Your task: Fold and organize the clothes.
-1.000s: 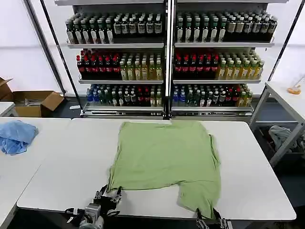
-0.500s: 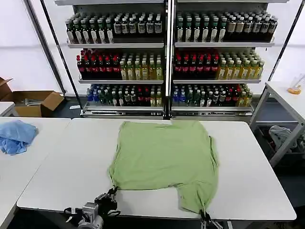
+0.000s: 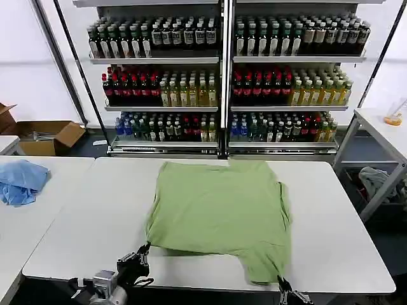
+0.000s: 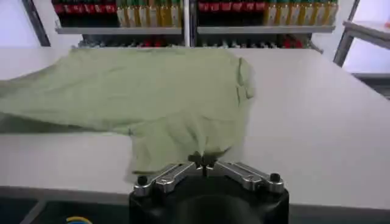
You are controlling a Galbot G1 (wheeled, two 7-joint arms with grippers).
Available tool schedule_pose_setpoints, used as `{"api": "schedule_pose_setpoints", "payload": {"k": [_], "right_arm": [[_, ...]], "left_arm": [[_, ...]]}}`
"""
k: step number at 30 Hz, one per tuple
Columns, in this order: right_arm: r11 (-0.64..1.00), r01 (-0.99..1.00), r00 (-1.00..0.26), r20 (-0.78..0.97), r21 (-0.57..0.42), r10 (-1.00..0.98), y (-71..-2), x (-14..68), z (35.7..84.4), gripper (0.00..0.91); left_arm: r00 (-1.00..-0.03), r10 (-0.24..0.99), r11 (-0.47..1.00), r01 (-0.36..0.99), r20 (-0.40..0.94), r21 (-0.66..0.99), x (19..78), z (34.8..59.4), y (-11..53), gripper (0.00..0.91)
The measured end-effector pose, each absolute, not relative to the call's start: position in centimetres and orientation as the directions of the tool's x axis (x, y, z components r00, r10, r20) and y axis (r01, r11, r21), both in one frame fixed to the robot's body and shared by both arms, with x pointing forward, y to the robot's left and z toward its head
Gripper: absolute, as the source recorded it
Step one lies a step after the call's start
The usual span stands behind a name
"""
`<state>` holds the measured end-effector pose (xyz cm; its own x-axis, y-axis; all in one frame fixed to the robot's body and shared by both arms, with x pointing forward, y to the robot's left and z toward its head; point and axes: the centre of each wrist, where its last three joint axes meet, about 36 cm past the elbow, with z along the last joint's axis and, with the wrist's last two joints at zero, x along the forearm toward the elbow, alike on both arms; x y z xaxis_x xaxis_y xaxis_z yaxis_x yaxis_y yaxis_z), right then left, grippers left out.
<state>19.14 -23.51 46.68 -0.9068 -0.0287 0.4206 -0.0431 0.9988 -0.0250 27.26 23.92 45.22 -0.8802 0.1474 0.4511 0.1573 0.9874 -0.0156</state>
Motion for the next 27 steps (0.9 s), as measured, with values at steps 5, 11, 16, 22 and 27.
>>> {"api": "schedule_pose_setpoints", "payload": {"k": [5,11,16,22,27], "right_arm": [[0.999,-0.037,-0.926,0.376,-0.037,-0.020,-24.4,19.9,48.0,0.000],[0.998,-0.047,-0.947,0.320,-0.039,-0.032,-25.1,21.7,48.8,0.000],[0.997,-0.057,-0.958,0.285,-0.055,-0.039,-25.8,24.1,48.5,0.000],[0.994,-0.069,-0.964,0.262,-0.081,-0.046,-26.4,27.4,47.6,0.000],[0.992,-0.075,-0.965,0.257,-0.097,-0.048,-26.7,30.2,46.5,0.000]], "left_arm": [[-0.893,0.156,0.986,0.164,0.423,-0.016,26.9,46.8,24.4,0.030],[-0.897,0.175,0.983,0.185,0.405,-0.017,27.2,47.5,24.7,0.030],[-0.902,0.183,0.980,0.199,0.392,0.002,28.2,47.5,24.9,0.030],[-0.900,0.179,0.977,0.209,0.398,0.033,30.0,46.5,25.4,0.030],[-0.899,0.175,0.976,0.212,0.402,0.050,31.9,45.3,25.4,0.040]]}}
